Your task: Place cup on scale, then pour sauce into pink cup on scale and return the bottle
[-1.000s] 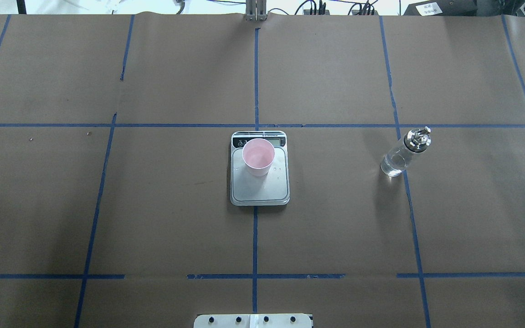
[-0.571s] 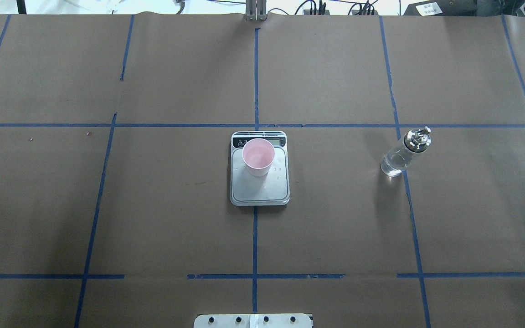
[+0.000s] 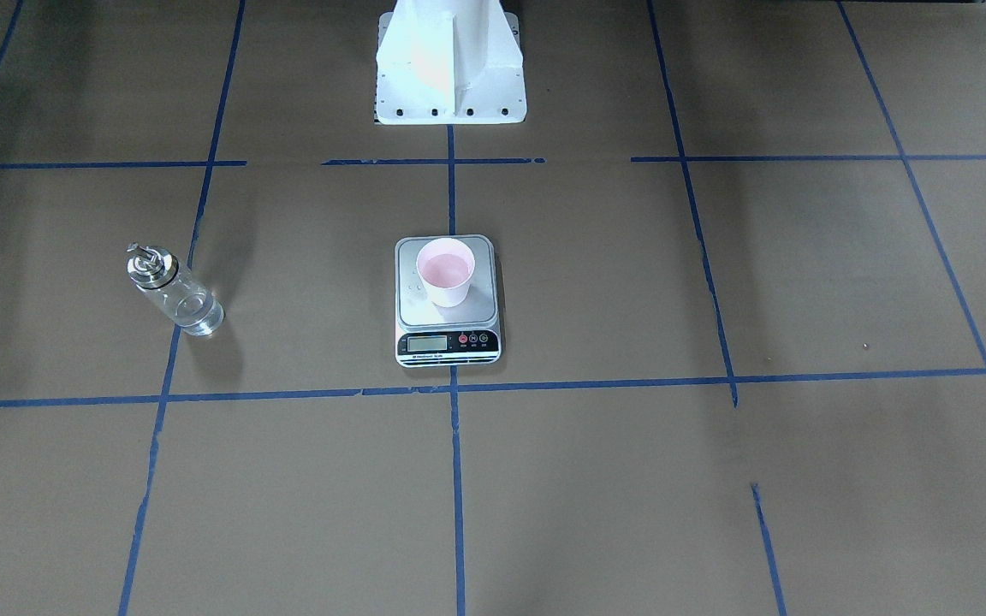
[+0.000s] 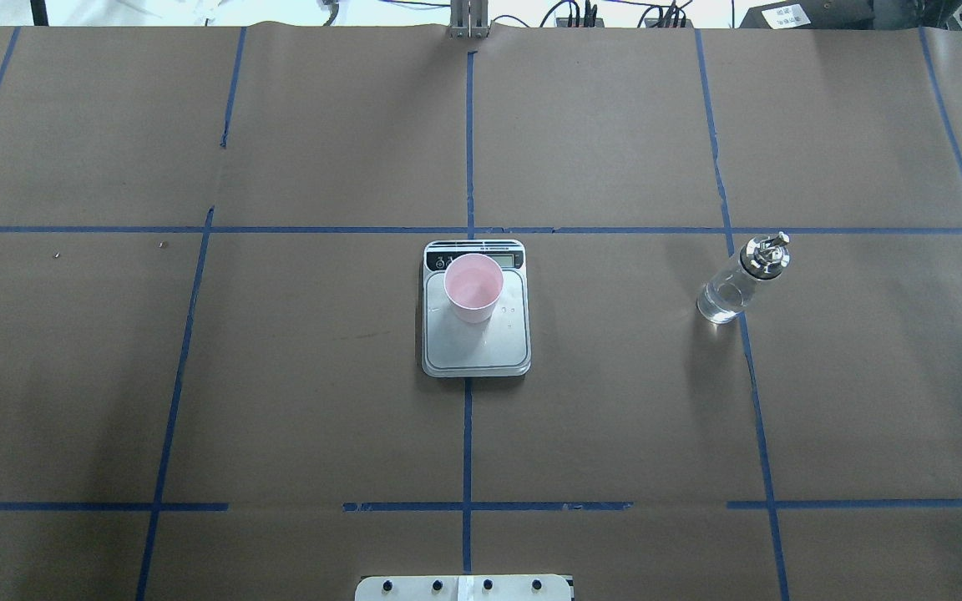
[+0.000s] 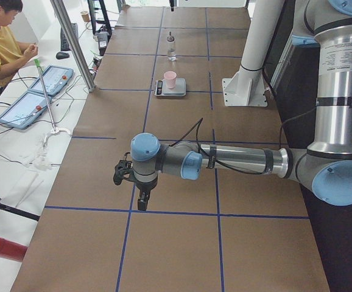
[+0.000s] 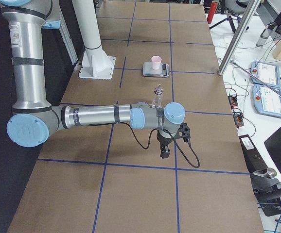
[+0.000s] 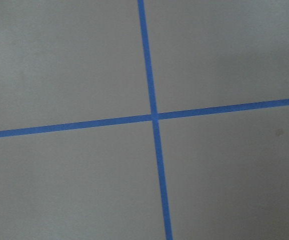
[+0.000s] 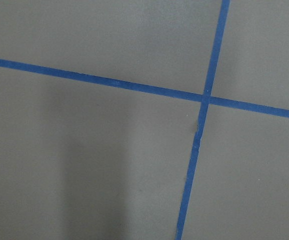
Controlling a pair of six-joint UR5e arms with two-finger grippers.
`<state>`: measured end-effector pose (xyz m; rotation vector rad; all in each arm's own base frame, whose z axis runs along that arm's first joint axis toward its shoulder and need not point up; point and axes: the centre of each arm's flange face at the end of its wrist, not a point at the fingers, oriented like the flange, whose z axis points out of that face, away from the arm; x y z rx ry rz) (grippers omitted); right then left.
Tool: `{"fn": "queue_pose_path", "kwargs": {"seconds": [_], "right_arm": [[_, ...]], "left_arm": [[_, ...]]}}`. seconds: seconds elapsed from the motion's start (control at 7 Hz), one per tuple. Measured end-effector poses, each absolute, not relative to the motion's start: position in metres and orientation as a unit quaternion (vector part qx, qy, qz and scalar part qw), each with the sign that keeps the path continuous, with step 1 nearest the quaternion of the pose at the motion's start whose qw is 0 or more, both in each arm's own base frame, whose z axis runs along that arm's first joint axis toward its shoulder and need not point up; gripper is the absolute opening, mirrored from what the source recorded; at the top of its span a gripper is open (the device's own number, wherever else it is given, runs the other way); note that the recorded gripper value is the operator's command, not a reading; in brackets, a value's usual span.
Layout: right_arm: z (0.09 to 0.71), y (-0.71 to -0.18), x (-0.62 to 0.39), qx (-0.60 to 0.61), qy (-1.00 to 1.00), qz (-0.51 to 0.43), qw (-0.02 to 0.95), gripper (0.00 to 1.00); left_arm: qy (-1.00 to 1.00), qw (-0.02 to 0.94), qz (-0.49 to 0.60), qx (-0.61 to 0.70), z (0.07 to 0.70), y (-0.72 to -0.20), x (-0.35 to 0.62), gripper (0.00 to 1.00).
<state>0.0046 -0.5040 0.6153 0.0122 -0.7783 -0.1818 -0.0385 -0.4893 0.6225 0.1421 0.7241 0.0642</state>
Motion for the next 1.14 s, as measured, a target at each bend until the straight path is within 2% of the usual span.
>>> {"fn": "queue_pose_path", "kwargs": {"seconds": [1.14], "right_arm": [[0.625,-0.508,0.004,-0.003,-0.379,-0.082,0.922,1.0]], "left_arm": [[0.363,0.93,0.028,0.055,0.631,-0.489,-0.036,1.0]]}}
